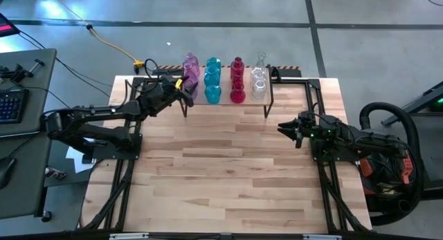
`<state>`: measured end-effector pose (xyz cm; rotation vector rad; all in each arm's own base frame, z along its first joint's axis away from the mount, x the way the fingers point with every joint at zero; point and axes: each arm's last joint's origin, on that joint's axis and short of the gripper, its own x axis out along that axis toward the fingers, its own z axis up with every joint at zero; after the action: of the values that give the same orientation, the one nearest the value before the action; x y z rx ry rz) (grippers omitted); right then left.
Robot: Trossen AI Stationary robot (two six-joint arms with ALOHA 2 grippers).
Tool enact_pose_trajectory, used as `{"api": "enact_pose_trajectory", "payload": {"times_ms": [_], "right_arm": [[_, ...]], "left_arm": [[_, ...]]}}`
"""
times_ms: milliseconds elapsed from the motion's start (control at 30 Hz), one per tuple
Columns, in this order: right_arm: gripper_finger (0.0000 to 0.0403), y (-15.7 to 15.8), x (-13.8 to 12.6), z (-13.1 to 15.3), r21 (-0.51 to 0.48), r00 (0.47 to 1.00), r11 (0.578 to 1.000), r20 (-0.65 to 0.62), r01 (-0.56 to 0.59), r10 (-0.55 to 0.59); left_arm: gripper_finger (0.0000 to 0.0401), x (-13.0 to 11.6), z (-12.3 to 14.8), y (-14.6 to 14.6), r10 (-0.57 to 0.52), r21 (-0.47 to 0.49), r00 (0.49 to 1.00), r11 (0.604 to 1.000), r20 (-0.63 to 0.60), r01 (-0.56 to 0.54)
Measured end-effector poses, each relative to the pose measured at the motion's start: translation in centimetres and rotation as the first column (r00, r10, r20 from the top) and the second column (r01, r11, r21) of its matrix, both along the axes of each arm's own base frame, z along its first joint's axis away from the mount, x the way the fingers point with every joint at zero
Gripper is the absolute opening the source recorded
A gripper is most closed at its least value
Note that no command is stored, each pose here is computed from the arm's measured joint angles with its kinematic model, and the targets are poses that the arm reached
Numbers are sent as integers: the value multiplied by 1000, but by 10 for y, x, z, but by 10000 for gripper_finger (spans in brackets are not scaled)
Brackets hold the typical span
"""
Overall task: Sort vases onto shelf
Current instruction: Put the violet vase on the shelf aligned with the other violet vases, then return to Home Position
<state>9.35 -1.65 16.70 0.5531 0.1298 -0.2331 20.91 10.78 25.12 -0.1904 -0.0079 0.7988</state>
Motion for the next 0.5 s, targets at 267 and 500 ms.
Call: {"api": "enact_pose_trajectory", "payload": {"times_ms": [267, 500], "right_arm": [[132, 0, 0, 0, 0, 1000, 1000, 0, 0, 0], [132, 0, 0, 0, 0, 1000, 1000, 0, 0, 0]], "left_arm": [[260, -5, 8, -2, 4, 28, 1000, 1000, 18, -4], [260, -18, 25, -9, -32, 81, 996, 996, 78, 26]]}}
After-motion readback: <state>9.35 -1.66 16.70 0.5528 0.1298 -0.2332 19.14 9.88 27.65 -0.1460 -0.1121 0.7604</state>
